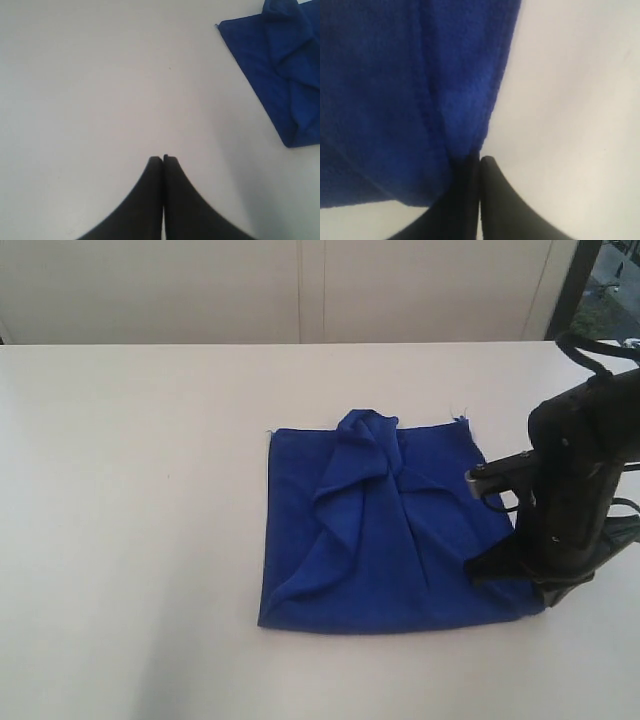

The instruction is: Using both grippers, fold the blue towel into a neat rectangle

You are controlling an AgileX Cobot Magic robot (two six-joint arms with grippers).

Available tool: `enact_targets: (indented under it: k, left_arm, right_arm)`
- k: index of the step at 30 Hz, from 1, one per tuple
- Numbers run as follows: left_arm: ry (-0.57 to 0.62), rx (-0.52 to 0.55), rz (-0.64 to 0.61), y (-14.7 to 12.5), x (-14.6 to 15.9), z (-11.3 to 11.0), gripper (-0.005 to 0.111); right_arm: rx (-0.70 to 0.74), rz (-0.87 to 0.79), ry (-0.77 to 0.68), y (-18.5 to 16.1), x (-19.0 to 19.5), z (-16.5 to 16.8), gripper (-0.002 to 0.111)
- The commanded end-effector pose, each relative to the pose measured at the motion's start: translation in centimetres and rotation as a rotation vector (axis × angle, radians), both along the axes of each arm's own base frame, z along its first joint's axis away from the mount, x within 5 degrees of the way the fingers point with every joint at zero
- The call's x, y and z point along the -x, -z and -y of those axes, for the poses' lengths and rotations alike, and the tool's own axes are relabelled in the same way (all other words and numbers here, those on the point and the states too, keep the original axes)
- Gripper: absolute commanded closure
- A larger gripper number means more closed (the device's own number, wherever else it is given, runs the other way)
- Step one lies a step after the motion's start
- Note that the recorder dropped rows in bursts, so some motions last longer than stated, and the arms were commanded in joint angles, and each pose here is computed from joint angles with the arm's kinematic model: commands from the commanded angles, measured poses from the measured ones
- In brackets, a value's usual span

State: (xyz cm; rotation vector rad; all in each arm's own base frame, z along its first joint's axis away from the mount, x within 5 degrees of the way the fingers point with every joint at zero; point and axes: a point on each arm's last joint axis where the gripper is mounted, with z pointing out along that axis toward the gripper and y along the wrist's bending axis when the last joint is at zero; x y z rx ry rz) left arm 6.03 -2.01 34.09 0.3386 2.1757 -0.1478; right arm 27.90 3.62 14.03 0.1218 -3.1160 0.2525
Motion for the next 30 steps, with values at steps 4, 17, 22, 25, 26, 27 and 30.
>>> enact_targets:
  k: [4,17,22,25,26,27,30]
  left_arm:
    - [-0.001,0.006,-0.007,0.2,0.2,0.0,0.107]
    - [-0.001,0.006,-0.007,0.2,0.2,0.0,0.107]
    - [-0.001,0.006,-0.007,0.2,0.2,0.0,0.107]
    - [-0.001,0.006,-0.007,0.2,0.2,0.0,0.107]
    - [-0.001,0.006,-0.007,0.2,0.2,0.0,0.107]
    - [-0.001,0.006,-0.007,0.2,0.2,0.0,0.107]
    - [-0.001,0.006,-0.007,0.2,0.2,0.0,0.107]
  right_arm:
    - [0.063,0.0,-0.04,-0.8,0.2,0.9,0.108]
    - [-0.099,0.186,-0.017,-1.7,-0.2,-0.4,0.108]
    - [-0.081,0.078,-0.016,-0.2,0.3,-0.3,0.108]
    - [-0.065,0.013,-0.015,0.4,0.6,-0.2,0.108]
    - [-0.063,0.006,-0.014,0.3,0.7,-0.2,0.108]
    - [-0.063,0.004,-0.014,0.3,0.7,-0.2,0.108]
    - [-0.062,0.002,-0.013,0.3,0.7,-0.2,0.108]
